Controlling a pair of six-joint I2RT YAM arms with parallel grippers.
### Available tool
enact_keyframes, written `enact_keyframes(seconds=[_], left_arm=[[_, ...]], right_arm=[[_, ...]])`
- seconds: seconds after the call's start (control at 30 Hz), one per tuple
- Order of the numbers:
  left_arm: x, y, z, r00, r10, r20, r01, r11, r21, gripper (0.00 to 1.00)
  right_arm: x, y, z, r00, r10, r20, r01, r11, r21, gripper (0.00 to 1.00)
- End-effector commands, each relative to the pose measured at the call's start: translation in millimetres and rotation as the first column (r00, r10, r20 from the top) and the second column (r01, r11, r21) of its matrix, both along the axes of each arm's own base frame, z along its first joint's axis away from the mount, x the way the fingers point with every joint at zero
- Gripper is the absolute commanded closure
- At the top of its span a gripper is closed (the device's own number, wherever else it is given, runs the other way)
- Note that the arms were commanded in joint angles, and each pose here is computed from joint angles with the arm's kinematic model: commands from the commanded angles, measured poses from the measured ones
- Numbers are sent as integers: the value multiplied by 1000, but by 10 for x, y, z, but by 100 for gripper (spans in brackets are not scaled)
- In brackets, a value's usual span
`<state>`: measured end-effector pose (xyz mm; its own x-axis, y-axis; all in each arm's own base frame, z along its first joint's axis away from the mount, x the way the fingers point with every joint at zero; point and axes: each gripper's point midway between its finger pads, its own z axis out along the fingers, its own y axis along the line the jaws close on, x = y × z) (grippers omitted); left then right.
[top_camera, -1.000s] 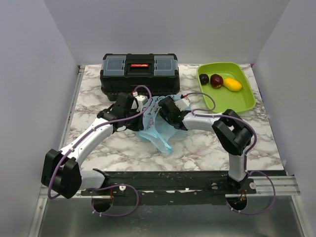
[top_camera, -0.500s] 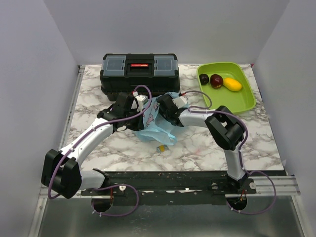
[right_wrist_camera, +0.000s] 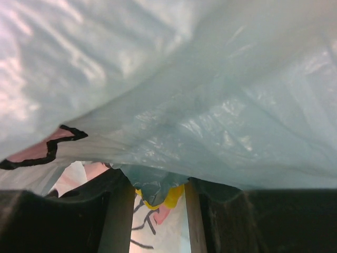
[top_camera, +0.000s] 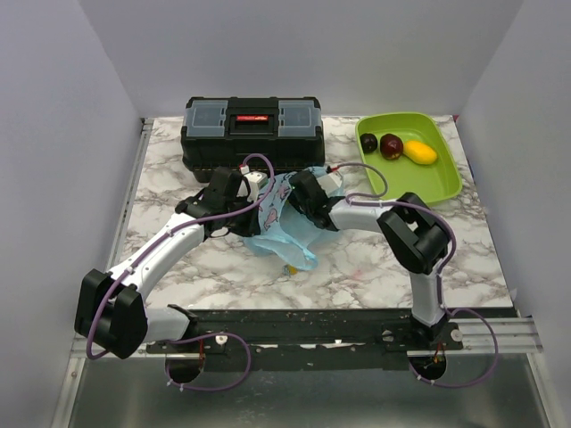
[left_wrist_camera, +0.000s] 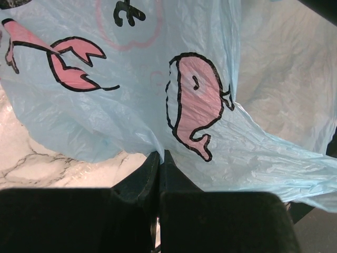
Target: Take the fake fruits out of the plastic bag
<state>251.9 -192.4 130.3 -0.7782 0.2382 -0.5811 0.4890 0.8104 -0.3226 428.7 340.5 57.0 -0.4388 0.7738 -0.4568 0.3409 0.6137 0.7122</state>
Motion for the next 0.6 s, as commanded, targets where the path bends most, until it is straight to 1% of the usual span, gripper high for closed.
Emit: enact_keyframes(seconds=[0.0,0.17,0.3,0.57], left_arm=[[21,-14,52,1000,-1,7,1,1000,-8,100],[22,-10,37,1000,0,3,0,1000,-4,100],[27,-5,30,1000,2,4,-2,1000,1,100],[57,47,4,1000,20,9,-21,999,30,100]], right_arm=[[-190,-97,175,998,57,1,-57,998,4,64],[-341,-152,353,997,81,13,-81,995,52,66],[-483,-138,361,992,124,-1,-124,988,88,67],[-804,-38,265,958,281,-49,-274,954,123,67]])
